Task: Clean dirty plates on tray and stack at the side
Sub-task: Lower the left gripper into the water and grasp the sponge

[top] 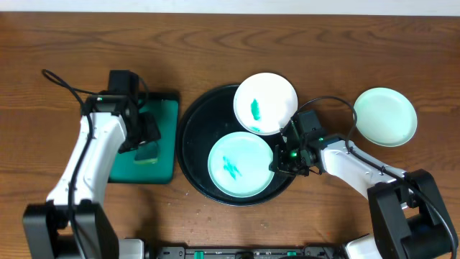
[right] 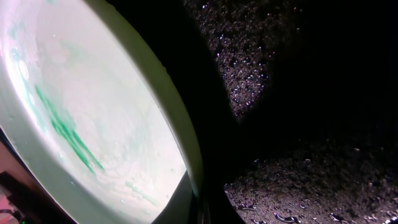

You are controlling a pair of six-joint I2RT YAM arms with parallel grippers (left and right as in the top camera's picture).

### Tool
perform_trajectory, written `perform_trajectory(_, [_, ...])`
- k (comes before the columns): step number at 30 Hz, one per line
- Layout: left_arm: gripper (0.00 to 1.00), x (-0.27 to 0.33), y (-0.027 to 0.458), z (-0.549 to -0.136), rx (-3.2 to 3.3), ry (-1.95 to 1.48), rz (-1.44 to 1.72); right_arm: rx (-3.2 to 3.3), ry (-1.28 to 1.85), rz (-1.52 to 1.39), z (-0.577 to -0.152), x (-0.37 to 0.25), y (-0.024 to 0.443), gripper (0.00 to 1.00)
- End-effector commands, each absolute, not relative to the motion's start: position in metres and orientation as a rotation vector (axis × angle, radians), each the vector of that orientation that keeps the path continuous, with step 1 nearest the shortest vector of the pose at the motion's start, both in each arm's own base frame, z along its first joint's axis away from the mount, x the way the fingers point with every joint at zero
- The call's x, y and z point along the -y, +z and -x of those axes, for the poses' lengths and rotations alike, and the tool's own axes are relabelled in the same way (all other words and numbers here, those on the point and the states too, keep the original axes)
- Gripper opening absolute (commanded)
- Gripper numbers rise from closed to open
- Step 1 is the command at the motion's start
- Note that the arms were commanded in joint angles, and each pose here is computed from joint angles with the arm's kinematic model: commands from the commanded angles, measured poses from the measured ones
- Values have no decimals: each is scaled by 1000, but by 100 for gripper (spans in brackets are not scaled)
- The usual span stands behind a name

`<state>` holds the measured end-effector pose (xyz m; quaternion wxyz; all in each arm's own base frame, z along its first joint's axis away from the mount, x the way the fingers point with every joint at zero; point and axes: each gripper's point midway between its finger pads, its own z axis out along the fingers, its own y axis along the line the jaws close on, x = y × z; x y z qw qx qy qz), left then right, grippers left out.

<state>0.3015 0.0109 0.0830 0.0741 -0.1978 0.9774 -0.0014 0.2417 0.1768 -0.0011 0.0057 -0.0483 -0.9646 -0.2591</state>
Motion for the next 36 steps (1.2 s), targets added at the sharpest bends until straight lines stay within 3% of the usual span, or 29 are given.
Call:
perform_trajectory(1, [59,-20,72,-304,-2956,-81,616,2972,-797,122,-230,-181,-13,1])
perform_trajectory(15, [49,-8,13,-308,-3101,-297,592,2965,-801,123,-229,-182,-12,1])
perform_trajectory(17, [41,-8,7,-308,-3114,-296,597,2961,-805,122,-229,-182,-12,1])
perform_trajectory(21, [8,-8,0,-309,-3122,-296,602,2947,-828,120,-228,-185,-10,1])
perform_trajectory(24, [7,-8,2,-310,-3112,-296,605,2945,-825,121,-227,-184,-10,1])
perform_trajectory(29, [7,-7,26,-318,-3036,-296,590,2943,-822,122,-226,-184,-11,1])
perform_trajectory(36, [7,2,122,-330,-2753,-122,345,2943,-823,122,-226,-184,-11,1])
